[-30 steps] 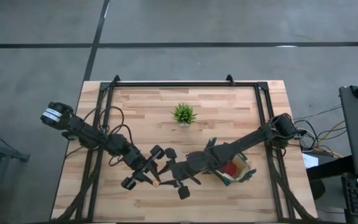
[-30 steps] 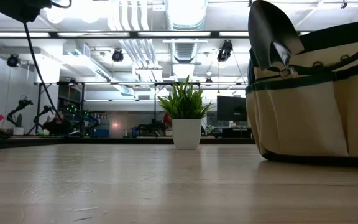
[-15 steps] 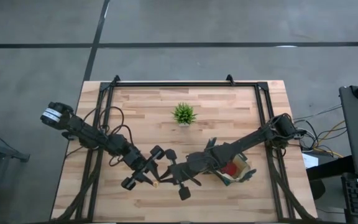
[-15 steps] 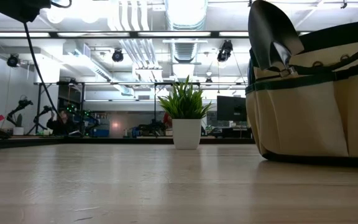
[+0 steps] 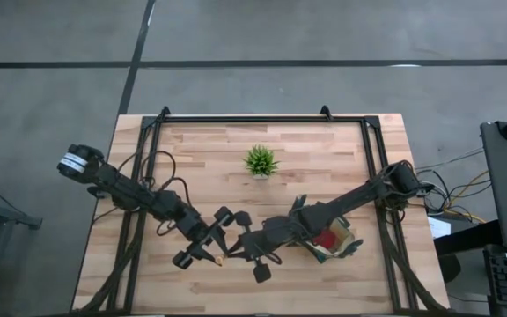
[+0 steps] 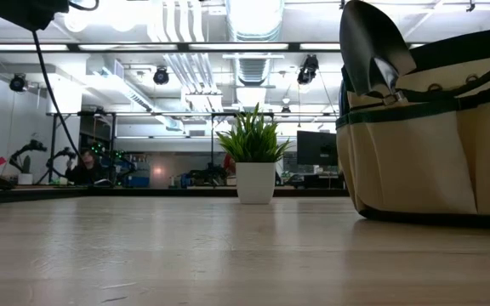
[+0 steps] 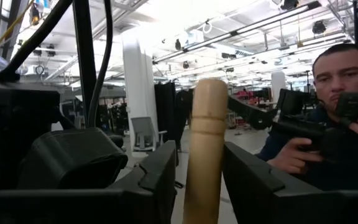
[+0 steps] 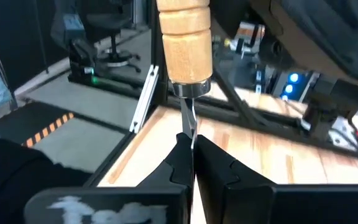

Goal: Pick & Place Garden tools in Gardening bag
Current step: Put the brown trowel into the green gardening bag

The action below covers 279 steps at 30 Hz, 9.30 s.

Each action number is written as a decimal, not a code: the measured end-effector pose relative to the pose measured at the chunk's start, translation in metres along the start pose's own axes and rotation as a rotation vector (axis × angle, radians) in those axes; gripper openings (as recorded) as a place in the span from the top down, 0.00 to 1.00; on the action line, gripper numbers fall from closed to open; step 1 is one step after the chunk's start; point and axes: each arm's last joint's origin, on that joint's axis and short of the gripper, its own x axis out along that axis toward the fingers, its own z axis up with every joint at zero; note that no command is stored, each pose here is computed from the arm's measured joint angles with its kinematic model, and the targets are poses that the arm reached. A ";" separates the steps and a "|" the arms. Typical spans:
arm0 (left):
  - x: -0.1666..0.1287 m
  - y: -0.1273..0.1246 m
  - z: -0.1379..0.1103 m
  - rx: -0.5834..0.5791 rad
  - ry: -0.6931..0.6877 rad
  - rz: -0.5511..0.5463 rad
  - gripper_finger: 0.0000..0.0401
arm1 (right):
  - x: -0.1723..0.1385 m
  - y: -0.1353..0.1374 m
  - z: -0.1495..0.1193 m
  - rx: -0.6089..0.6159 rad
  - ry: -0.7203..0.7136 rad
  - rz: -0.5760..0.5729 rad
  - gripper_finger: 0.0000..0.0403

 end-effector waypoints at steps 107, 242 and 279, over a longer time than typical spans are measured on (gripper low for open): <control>-0.015 -0.003 -0.064 -0.530 0.745 0.605 0.83 | -0.012 0.002 0.027 0.350 1.207 -0.142 0.98; 0.001 -0.025 -0.032 0.145 0.327 0.522 0.83 | -0.083 0.076 0.032 -0.291 -0.281 -0.350 0.75; 0.001 -0.025 -0.032 0.115 0.318 0.524 0.79 | -0.091 0.072 0.036 -0.218 -0.241 -0.357 0.98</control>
